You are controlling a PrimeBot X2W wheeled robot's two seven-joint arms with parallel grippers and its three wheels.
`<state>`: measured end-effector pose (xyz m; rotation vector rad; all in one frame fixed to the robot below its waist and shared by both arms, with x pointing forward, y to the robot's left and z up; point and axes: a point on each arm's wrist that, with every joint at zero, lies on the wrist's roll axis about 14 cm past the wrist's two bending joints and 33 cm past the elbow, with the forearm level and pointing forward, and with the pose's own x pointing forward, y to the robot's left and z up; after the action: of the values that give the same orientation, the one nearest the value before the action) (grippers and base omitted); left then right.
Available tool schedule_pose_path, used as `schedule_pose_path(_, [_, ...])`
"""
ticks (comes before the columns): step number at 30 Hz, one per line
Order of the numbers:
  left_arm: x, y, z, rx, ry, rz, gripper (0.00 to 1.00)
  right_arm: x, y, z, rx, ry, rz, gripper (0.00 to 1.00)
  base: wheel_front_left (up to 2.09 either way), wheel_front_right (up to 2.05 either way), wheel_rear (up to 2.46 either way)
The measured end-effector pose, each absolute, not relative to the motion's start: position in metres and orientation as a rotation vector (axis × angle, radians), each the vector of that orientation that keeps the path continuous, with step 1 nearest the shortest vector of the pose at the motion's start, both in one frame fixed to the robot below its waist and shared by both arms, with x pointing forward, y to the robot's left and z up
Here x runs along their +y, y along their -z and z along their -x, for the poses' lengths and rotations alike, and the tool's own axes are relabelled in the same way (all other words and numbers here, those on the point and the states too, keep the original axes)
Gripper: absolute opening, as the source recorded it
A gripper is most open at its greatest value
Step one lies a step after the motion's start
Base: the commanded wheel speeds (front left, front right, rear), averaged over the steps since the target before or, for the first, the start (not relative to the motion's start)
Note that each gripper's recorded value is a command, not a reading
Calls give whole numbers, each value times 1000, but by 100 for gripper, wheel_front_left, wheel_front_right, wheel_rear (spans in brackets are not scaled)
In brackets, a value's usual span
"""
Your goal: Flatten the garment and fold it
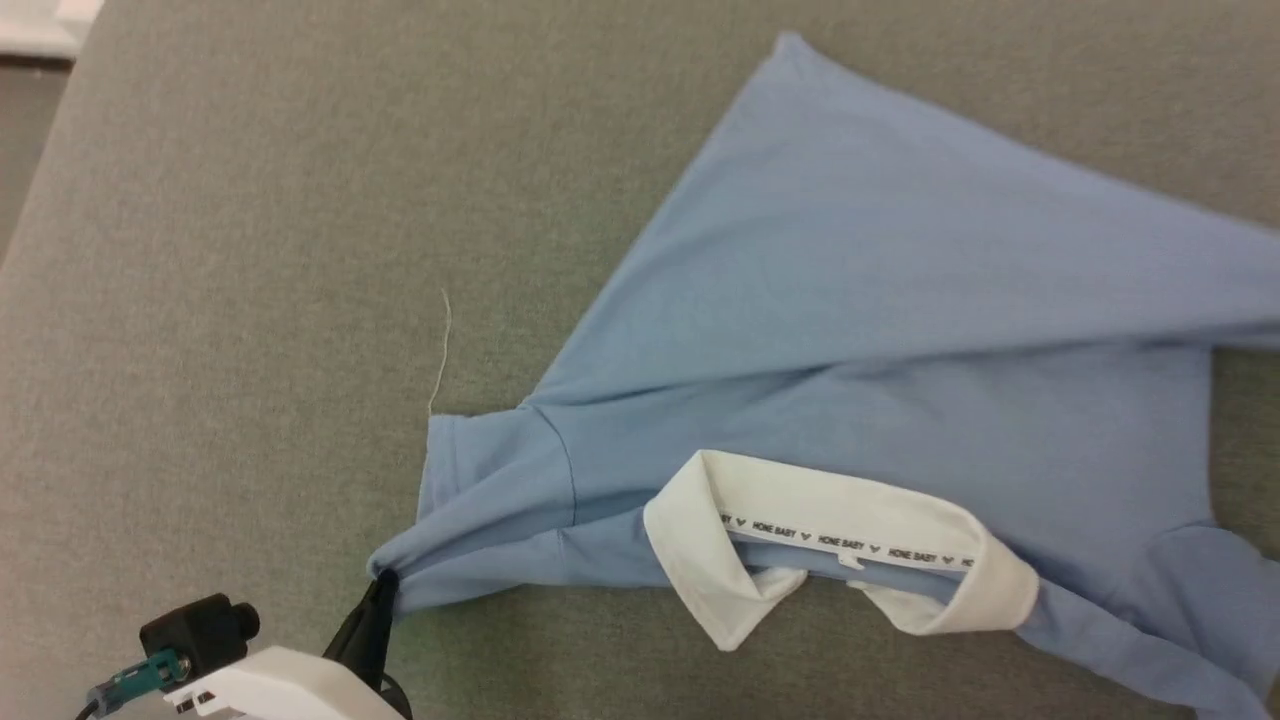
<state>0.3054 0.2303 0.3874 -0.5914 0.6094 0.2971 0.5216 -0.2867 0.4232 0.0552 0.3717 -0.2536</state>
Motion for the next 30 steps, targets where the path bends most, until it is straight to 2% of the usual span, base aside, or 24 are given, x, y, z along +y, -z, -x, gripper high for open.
schedule_pose_path(7, [217, -408, -307, 565, -219, 592, 0, -325, -406, -422, 568, 396, -114, 0, 0, 0, 0])
schedule_pose_path(14, [200, -422, -317, 540, -139, 592, 0, -341, -373, -335, 851, 488, -201, 0, 0, 0, 0])
schedule_pose_path(17, [194, -424, -318, 540, -119, 590, 0, -340, -364, -312, 949, 498, -237, 0, 0, 0, 0])
schedule_pose_path(21, [189, -427, -321, 535, -98, 590, 0, -338, -363, -302, 982, 493, -262, 0, 0, 0, 0])
schedule_pose_path(22, [189, -427, -321, 536, -96, 591, 0, -337, -364, -304, 978, 486, -262, 7, 0, 0, 0])
schedule_pose_path(24, [188, -426, -320, 541, -96, 592, 0, -334, -368, -311, 940, 470, -251, 51, 0, 0, 0])
schedule_pose_path(25, [188, -426, -320, 541, -96, 593, 0, -334, -372, -317, 907, 462, -241, 100, 0, 0, 0])
schedule_pose_path(30, [189, -424, -319, 545, -101, 595, 0, -325, -413, -365, 623, 394, -156, 100, 0, 0, 0])
